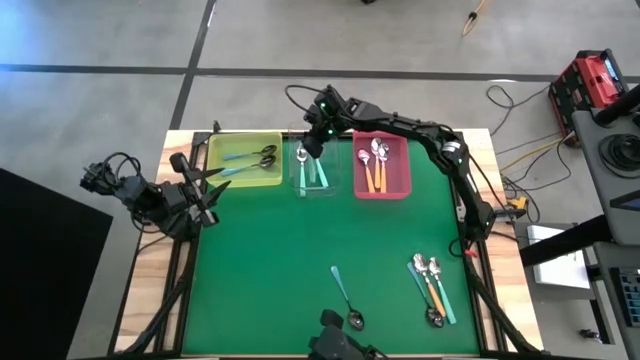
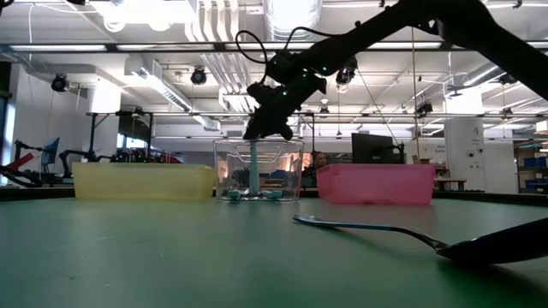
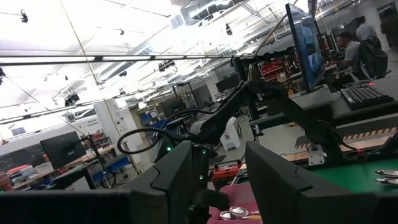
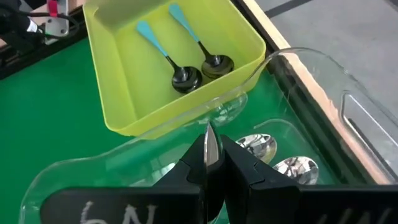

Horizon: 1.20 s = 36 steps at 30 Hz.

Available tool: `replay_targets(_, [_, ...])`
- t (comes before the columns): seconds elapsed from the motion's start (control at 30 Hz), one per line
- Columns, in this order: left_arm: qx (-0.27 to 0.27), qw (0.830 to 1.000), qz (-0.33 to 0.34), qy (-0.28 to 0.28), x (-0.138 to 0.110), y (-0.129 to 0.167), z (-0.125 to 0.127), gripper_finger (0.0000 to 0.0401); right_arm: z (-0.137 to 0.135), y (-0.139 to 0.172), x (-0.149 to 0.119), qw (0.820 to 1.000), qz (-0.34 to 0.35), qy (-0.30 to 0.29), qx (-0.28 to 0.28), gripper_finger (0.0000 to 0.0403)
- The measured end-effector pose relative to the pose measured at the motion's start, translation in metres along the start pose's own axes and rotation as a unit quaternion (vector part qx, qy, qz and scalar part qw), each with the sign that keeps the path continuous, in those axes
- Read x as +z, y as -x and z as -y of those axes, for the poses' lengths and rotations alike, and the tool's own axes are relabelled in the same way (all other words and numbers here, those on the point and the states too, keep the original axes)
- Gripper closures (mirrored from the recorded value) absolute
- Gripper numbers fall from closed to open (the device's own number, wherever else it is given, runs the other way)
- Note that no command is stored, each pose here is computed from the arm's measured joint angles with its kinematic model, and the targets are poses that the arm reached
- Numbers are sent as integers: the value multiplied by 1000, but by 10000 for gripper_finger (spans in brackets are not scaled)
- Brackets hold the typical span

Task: Sort silverware by color (type)
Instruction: Put the green spoon into the transparent bin

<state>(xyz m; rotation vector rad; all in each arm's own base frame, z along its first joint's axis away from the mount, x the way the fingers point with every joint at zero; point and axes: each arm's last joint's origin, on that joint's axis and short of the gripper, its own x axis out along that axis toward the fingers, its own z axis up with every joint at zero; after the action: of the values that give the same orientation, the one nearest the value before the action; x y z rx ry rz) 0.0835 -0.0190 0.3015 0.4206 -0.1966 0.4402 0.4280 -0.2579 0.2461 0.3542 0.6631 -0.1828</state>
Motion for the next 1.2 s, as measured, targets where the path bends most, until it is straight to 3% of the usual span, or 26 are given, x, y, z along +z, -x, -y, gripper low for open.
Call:
replay_targets(0.37, [0,1000,0,0,0,0,0,267,4,-10,-14,1000,-2,-10,4,390])
replay_targets(1.03, [0,1000,0,0,0,0,0,267,5,-12,-14,1000,11,-9,0,389])
replay_targets(1.2, [0,1000,0,0,0,0,0,267,5,-12,-16,1000,6,-8,-5,370])
